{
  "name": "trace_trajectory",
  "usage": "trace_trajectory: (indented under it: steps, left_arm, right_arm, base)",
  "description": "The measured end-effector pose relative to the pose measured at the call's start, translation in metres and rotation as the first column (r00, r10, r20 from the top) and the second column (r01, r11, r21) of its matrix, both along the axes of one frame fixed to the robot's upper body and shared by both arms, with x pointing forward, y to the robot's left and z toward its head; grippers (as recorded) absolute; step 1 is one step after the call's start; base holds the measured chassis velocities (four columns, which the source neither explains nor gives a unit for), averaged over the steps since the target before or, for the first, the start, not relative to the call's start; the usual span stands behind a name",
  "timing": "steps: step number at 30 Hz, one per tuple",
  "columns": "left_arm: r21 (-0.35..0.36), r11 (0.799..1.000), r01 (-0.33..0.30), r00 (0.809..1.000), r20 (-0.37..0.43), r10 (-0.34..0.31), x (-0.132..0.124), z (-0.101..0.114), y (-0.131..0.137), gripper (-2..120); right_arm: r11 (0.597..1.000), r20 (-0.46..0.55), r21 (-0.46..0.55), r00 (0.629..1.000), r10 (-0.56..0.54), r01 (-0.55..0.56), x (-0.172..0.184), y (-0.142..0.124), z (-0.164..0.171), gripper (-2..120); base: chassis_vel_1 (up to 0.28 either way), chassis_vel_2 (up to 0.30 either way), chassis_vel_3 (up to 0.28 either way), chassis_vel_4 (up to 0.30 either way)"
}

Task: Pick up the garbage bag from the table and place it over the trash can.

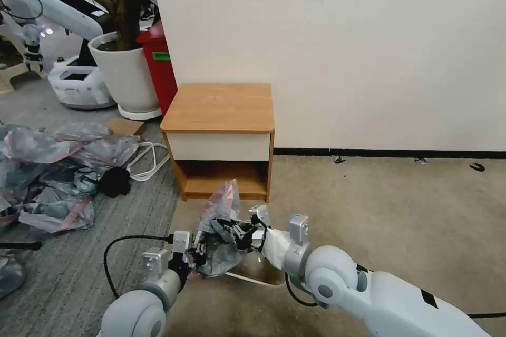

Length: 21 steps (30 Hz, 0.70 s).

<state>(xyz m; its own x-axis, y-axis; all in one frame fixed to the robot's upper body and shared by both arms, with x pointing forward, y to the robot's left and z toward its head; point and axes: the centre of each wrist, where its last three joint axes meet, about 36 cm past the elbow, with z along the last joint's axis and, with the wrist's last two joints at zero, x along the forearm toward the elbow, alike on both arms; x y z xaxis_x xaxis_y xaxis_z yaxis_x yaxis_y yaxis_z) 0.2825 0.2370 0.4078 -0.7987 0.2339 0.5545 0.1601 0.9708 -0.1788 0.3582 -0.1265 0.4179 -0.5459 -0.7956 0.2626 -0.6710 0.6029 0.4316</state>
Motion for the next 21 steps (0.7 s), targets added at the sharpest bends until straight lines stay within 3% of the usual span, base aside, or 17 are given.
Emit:
trace_trajectory:
  steps: [21]
  left_arm:
    - [-0.008,0.999,-0.05,0.998,0.044,0.05,0.001,0.0,0.011,5]
  right_arm:
    - [0.994,0.04,-0.009,0.993,-0.109,0.109,0.017,-0.034,0.02,0]
  base:
    - [0.0,0.0,0.0,0.0]
